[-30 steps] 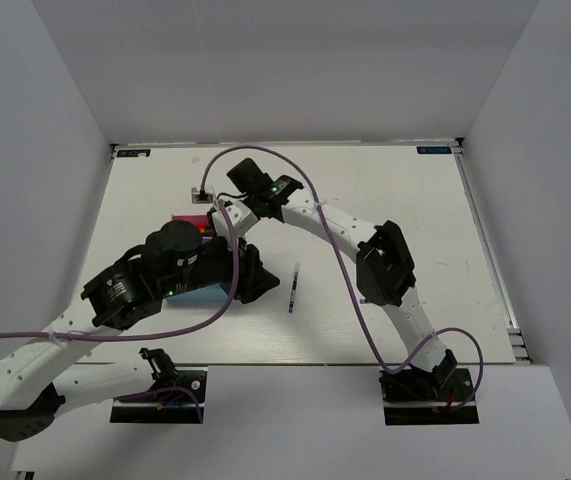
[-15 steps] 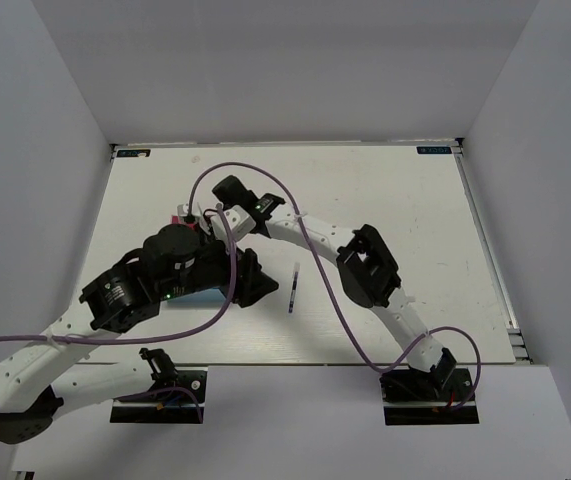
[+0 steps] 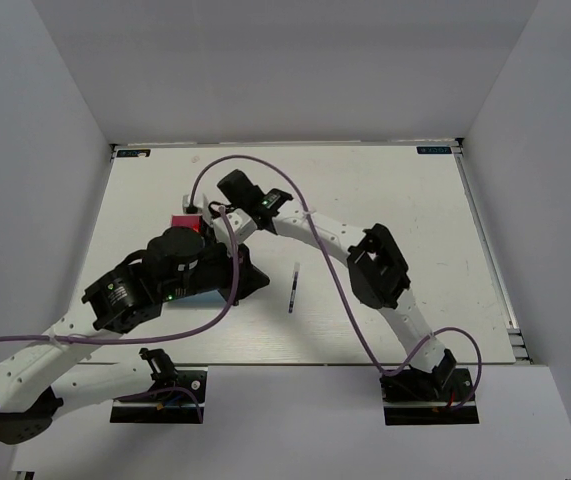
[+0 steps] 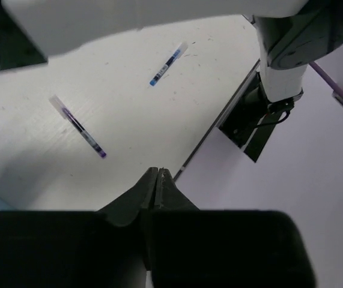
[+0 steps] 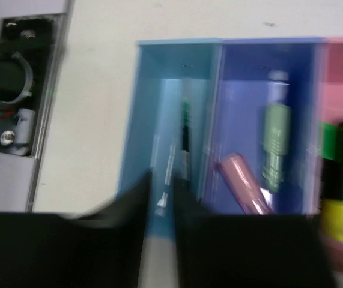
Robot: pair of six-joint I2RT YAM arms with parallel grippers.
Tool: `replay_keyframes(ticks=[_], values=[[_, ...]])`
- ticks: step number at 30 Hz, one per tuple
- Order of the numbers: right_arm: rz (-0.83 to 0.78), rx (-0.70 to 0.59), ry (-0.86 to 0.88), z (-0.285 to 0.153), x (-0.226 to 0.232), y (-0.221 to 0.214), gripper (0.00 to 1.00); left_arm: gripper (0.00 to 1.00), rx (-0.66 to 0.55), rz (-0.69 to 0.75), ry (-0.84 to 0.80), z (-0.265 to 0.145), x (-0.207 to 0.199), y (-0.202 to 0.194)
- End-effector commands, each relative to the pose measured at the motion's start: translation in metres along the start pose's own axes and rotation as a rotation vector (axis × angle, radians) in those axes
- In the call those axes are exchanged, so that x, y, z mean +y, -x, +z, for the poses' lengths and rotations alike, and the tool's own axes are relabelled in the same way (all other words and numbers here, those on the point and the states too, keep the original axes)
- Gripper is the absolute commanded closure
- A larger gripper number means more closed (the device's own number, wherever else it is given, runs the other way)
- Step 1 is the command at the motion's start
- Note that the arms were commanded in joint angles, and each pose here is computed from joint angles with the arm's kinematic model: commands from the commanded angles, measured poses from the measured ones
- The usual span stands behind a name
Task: Sort the stationery into containers
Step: Place the pen in the storage box, then pick up the pen from the center of the board.
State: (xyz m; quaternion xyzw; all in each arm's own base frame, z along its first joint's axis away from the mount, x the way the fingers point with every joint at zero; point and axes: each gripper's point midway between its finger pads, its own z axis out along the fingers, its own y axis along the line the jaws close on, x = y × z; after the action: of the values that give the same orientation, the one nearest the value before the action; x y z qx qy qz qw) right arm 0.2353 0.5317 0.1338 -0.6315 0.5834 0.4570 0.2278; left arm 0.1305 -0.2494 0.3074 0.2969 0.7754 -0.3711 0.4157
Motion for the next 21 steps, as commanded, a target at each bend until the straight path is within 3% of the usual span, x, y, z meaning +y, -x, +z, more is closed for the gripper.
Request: replay_keyframes(ticks=[1, 3, 4, 7, 9, 10, 11, 12, 13, 14, 15, 16, 17, 18, 19, 21], values=[[0.049, -0.083, -0.305, -0.070, -0.022, 0.058, 1.00, 0.91, 0.036, 0.002, 0.005, 0.002, 0.001, -0.008], [0.139, -0.027, -0.439, -0.088, -0.038, 0.034, 1.00, 0.91, 0.078, -0.002, 0.010, 0.012, 0.004, -0.018], [0.169, 0.005, -0.654, -0.128, -0.067, 0.026, 1.00, 0.85, 0.088, -0.005, 0.014, 0.016, 0.005, -0.020], [0.324, 0.162, -0.838, -0.182, -0.088, -0.033, 1.00, 0.52, 0.160, -0.054, 0.091, 0.045, 0.022, -0.044], [0.444, 0.304, -0.900, -0.204, -0.081, -0.083, 1.00, 0.44, 0.258, -0.056, 0.141, 0.069, 0.025, -0.068], [0.521, 0.347, -0.941, -0.234, -0.081, -0.106, 0.98, 0.41, 0.252, -0.043, 0.236, 0.075, 0.040, -0.067], [0.583, 0.408, -0.942, -0.241, -0.071, -0.133, 0.79, 0.39, 0.323, -0.041, 0.314, 0.093, 0.053, -0.087], [0.646, 0.429, -0.953, -0.257, -0.064, -0.158, 0.73, 0.39, 0.336, -0.047, 0.345, 0.097, 0.055, -0.084], [0.647, 0.396, -0.976, -0.270, -0.060, -0.156, 0.69, 0.38, 0.330, -0.058, 0.410, 0.101, 0.064, -0.084], [0.737, 0.399, -0.974, -0.286, -0.054, -0.186, 0.67, 0.38, 0.396, -0.069, 0.472, 0.116, 0.076, -0.102], [0.765, 0.385, -0.972, -0.293, -0.039, -0.195, 0.67, 0.38, 0.396, -0.082, 0.494, 0.118, 0.075, -0.094], [0.736, 0.313, -1.005, -0.306, -0.039, -0.183, 0.67, 0.37, 0.451, -0.095, 0.560, 0.132, 0.086, -0.112], [0.805, 0.348, -1.012, -0.314, -0.027, -0.215, 0.67, 0.37, 0.473, -0.087, 0.608, 0.132, 0.093, -0.116], [0.794, 0.307, -1.004, -0.318, -0.019, -0.207, 0.67, 0.37, 0.438, -0.107, 0.604, 0.141, 0.088, -0.099], [0.775, 0.268, -1.012, -0.324, -0.013, -0.199, 0.67, 0.37, 0.486, -0.107, 0.654, 0.153, 0.097, -0.116], [0.807, 0.261, -0.999, -0.327, 0.003, -0.214, 0.68, 0.37, 0.467, -0.117, 0.664, 0.164, 0.096, -0.106]])
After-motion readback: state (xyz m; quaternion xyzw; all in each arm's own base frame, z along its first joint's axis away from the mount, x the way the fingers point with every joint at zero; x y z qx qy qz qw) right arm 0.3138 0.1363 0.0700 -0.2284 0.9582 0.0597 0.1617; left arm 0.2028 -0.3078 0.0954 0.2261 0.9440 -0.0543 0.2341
